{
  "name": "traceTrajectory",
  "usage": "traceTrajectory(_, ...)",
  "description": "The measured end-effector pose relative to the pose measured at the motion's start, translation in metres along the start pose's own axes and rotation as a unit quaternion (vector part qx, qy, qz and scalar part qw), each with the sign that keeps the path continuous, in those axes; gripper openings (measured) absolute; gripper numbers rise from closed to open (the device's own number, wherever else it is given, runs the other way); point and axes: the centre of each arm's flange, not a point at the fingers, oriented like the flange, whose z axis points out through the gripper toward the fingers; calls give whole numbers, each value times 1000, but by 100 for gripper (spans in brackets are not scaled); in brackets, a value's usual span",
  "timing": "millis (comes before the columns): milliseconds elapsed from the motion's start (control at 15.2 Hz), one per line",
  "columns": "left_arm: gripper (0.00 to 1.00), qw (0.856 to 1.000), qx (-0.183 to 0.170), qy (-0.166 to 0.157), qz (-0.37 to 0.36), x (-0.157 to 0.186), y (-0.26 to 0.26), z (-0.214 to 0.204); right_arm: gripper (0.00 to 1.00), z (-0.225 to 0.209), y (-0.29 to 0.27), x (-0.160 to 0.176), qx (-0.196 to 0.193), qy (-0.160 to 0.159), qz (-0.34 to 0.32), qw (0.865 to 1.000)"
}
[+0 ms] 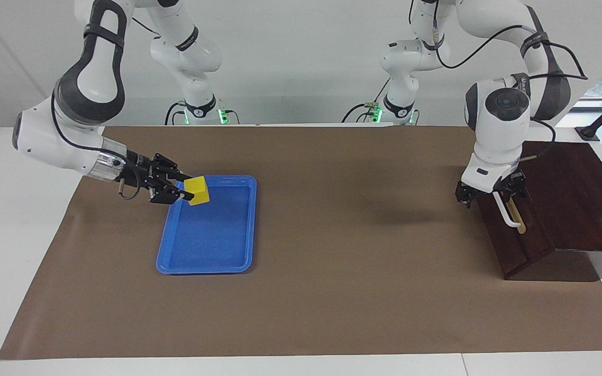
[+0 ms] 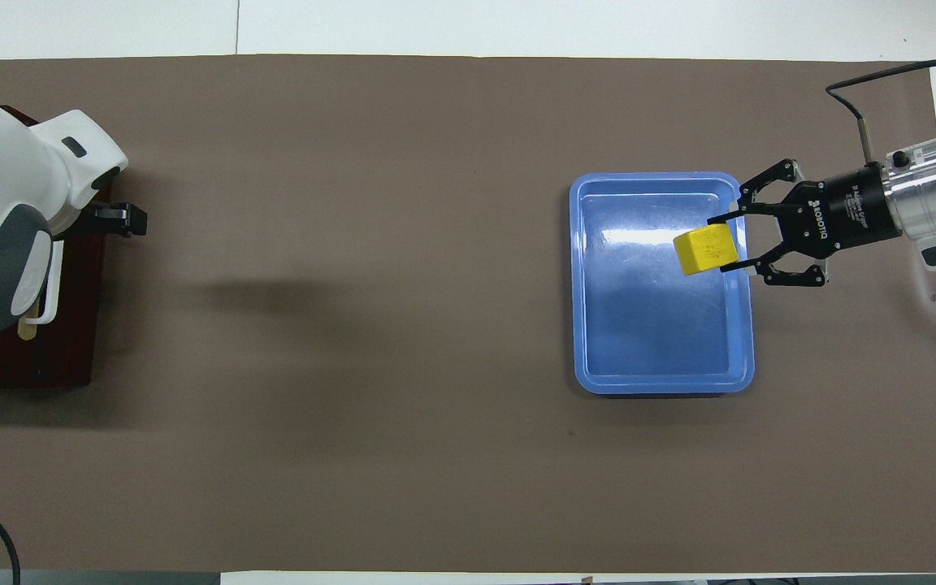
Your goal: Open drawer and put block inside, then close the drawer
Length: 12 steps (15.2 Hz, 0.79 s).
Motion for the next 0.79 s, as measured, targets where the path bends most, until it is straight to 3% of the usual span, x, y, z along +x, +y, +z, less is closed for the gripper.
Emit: traceTrajectory(788, 100, 1000, 17, -24, 0, -11, -15, 27, 55, -4, -3, -6, 3, 2, 11, 1000)
